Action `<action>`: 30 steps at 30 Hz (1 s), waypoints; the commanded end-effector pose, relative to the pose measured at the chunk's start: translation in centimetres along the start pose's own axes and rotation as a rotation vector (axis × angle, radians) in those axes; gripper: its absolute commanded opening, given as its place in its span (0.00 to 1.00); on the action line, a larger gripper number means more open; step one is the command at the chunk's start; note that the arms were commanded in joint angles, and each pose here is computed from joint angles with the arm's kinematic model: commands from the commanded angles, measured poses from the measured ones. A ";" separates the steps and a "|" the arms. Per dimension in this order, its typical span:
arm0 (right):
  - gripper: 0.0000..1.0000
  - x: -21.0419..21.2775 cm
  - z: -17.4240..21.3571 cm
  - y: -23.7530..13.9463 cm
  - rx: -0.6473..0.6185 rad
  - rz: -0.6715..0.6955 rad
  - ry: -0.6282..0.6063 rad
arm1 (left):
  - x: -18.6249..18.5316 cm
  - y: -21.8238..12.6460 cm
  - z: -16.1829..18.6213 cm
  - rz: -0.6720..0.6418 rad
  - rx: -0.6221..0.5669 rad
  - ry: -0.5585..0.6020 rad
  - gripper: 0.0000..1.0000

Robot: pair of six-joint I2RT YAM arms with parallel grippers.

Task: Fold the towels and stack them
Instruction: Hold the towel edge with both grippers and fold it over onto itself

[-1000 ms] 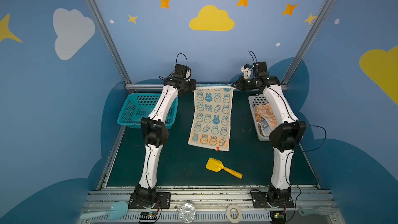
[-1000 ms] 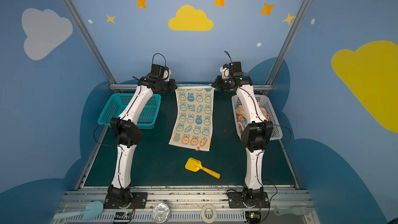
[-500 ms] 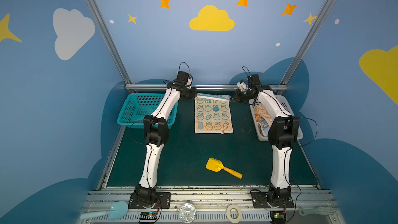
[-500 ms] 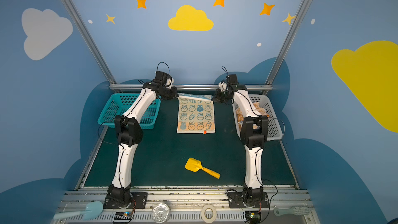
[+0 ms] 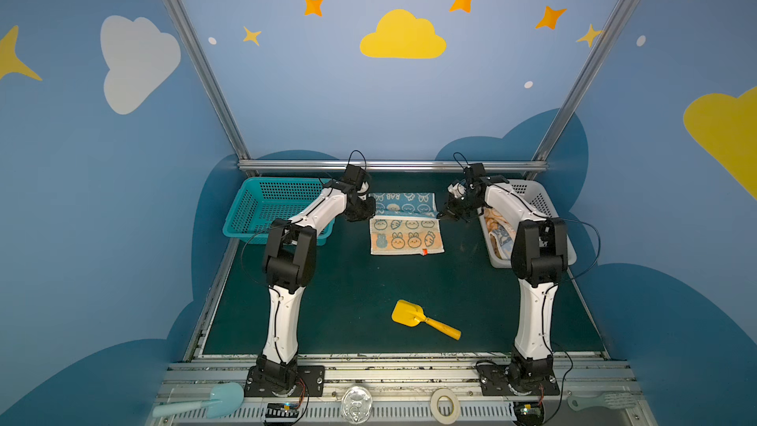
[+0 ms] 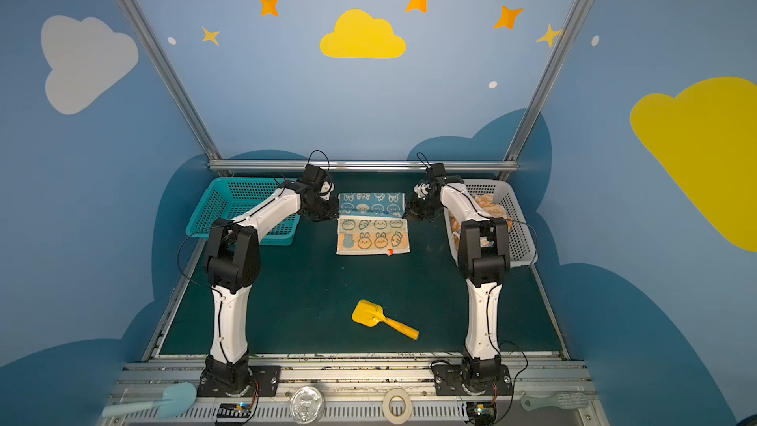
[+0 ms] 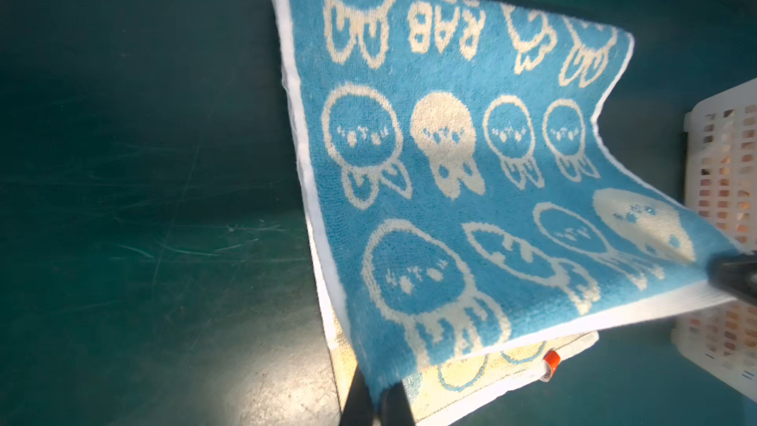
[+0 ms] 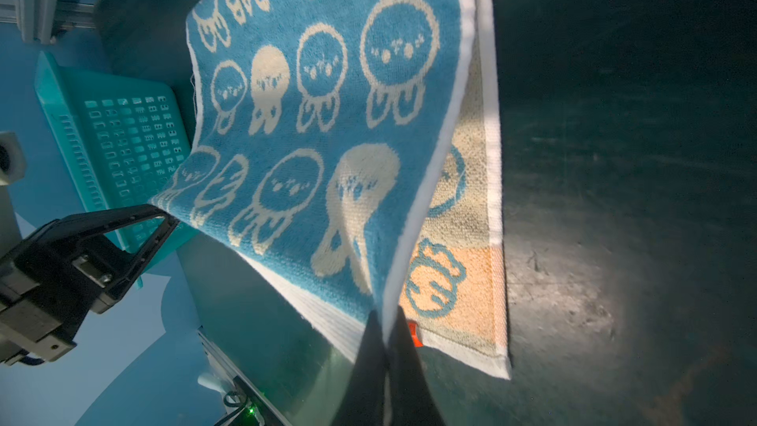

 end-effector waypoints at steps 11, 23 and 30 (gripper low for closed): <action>0.00 0.9 1.2 -5.4 -0.042 0.099 -0.024 | -0.8 -4.6 -0.9 -0.013 -0.069 0.025 0.03; 0.00 -0.7 5.9 -3.1 0.039 0.093 0.023 | 0.8 -2.4 3.7 -0.047 0.011 0.024 0.03; 0.00 -2.8 9.3 0.8 0.126 0.092 0.071 | 3.2 -0.1 6.8 -0.081 0.076 0.015 0.03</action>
Point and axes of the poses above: each gripper's point midway between its finger pads, its own y axis out along the fingers, its own x axis along the line the jaws close on, z = x × y, the point moved 1 cm from there along -y, back along the fingers, and after that the axes turned 15 degrees about -y, right-handed, at the moved point
